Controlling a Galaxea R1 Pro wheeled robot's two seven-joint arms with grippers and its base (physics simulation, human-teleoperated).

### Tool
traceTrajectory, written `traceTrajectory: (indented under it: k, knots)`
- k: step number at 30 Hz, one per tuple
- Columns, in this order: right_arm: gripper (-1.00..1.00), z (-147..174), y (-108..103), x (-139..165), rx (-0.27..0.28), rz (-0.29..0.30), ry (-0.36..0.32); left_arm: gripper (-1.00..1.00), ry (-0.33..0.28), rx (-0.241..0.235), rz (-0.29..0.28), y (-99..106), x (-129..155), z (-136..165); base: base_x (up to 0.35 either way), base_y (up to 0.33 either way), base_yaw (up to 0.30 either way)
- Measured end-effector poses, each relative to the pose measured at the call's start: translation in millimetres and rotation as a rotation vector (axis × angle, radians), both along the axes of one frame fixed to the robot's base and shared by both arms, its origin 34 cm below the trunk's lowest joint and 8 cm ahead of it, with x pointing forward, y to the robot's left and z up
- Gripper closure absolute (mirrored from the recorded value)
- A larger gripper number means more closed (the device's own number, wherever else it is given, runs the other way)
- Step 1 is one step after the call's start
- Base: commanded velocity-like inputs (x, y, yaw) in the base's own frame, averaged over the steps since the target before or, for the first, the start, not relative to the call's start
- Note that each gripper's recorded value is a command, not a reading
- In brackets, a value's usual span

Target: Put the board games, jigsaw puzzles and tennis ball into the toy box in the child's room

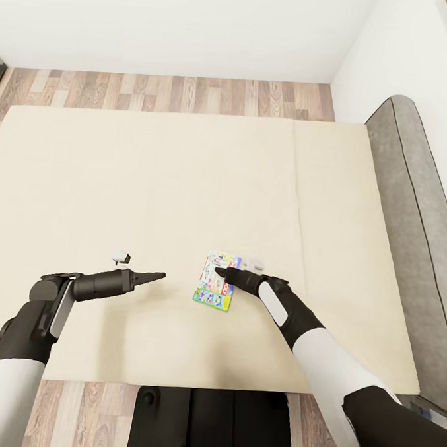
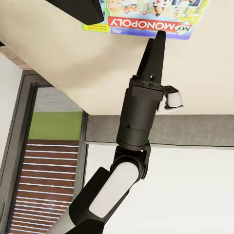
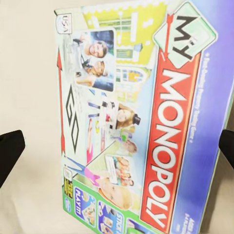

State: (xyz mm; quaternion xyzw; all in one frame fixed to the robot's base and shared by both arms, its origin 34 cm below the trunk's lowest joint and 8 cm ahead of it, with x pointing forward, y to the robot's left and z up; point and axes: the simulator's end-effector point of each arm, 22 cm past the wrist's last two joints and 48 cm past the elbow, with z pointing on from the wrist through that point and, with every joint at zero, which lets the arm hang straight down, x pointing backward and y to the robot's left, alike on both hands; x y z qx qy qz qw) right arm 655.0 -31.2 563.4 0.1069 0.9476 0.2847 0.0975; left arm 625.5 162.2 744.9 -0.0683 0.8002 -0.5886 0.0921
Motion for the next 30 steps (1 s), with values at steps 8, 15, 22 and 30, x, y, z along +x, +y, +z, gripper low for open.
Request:
traceTrajectory:
  k: [8,15,22,30]
  knots:
    - [-1.0,0.3,0.5,0.2,0.002,0.001,-0.001,-1.0,0.0,0.0,0.0,0.0,0.1,0.1,0.0,0.0,0.0]
    - [-1.0,-1.0,-4.5,0.5,-0.003,0.001,-0.004,-1.0,0.0,0.0,0.0,0.0,0.0,0.0,0.0,0.0,0.0]
    - [-1.0,-2.0,-8.6,0.7,-0.006,0.001,-0.005,-1.0,0.0,0.0,0.0,0.0,0.1,0.1,0.0,0.0,0.0]
    - [-1.0,-2.8,-10.8,0.5,-0.009,0.001,-0.004,-1.0,0.0,0.0,0.0,0.0,0.0,0.0,0.0,0.0,0.0]
